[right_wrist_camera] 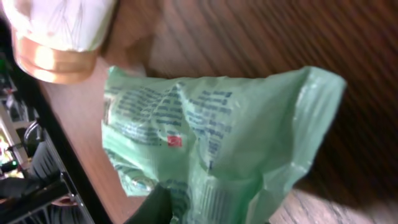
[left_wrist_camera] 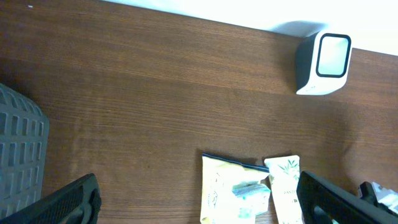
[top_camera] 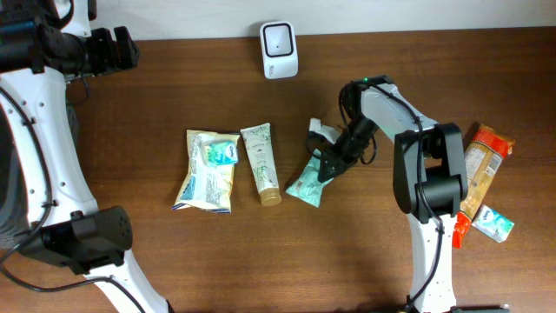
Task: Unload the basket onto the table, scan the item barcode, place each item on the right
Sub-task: 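Grasp the green plastic bag with the right gripper and lift toward scanner, then hold the green bag under the scanner window with the right gripper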
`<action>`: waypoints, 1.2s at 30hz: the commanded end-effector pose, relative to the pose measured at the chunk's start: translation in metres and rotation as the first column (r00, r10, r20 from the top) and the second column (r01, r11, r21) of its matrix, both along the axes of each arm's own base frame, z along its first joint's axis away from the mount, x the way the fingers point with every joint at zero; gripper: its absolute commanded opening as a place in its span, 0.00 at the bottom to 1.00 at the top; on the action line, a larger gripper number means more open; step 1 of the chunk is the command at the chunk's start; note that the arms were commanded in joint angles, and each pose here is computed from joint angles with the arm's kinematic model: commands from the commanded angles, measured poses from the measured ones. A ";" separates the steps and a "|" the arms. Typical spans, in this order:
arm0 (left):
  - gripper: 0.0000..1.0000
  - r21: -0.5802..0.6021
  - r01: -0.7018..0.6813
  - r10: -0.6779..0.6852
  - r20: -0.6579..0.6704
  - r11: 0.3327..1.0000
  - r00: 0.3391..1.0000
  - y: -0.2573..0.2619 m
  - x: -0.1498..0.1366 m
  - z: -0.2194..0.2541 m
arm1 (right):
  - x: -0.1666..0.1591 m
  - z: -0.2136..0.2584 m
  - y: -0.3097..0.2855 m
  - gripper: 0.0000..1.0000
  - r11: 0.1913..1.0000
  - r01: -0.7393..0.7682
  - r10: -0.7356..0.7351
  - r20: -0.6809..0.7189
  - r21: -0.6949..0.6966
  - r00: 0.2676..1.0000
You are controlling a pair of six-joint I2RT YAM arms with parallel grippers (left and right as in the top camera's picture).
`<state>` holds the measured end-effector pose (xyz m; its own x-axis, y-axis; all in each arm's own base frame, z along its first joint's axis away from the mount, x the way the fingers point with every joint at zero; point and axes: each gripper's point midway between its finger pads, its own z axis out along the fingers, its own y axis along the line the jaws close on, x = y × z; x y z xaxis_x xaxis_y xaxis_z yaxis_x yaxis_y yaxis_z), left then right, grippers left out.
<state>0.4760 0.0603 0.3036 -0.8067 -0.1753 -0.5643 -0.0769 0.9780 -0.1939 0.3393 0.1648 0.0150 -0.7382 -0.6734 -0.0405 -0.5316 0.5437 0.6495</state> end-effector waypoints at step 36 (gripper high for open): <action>0.99 0.003 0.004 -0.004 -0.003 1.000 1.000 0.002 0.001 -0.002 | 0.285 0.232 0.074 0.04 0.852 0.449 0.398 0.891 -0.269 -0.221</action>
<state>0.4762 0.0603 0.3037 -0.8063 -0.1752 -0.5649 -0.0767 0.9780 -0.1938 0.6037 0.2536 0.2455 -0.1330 -0.7800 -0.6114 -0.2955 0.6201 -0.7268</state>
